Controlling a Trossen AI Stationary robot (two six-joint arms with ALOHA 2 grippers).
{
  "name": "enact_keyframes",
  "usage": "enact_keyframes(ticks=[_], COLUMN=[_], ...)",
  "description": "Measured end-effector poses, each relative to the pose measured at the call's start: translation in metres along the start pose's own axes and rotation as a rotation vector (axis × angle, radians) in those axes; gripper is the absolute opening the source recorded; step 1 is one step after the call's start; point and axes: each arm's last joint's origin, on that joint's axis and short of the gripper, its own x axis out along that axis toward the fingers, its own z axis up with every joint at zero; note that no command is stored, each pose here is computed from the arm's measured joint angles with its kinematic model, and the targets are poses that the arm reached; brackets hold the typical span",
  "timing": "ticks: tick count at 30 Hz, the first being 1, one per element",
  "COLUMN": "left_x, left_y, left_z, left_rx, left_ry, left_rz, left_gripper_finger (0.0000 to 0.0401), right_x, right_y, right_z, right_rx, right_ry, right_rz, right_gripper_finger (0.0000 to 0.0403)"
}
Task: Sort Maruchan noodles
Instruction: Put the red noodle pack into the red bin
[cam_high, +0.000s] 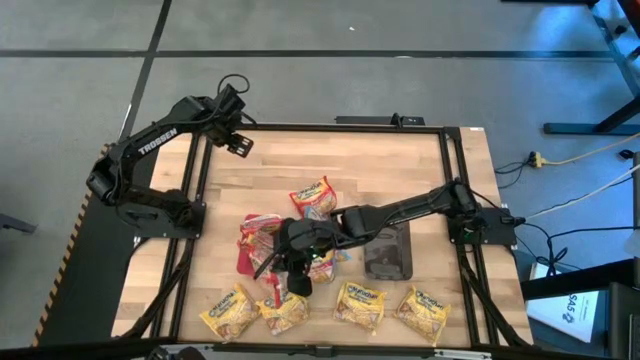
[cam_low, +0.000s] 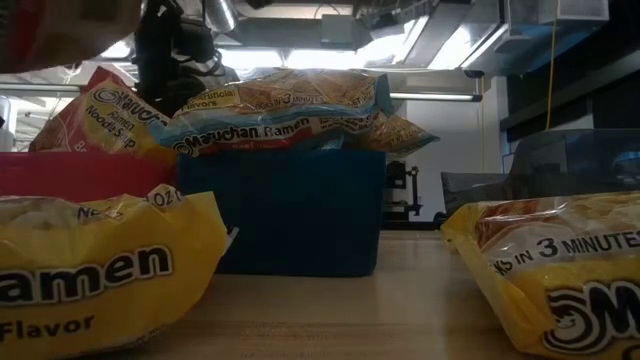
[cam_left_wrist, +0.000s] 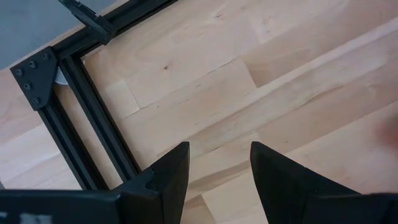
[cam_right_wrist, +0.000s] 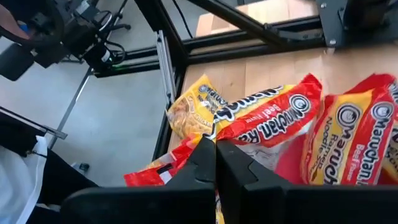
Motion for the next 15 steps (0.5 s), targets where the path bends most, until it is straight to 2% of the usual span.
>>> enact_keyframes(ticks=[8,15], left_x=[0.0,0.0], left_y=[0.0,0.0], left_z=[0.0,0.0], left_rx=[0.0,0.001], left_ry=[0.002,0.003], left_rz=[-0.007,-0.007], left_gripper_finger=[0.0165,0.0165], right_x=[0.001,0.01], right_y=[-0.011,-0.022], right_z=[0.004,0.005], right_rx=[0.01,0.037], right_ry=[-0.015,-0.018], right_rz=[-0.001,0.086], right_gripper_finger=[0.0,0.0])
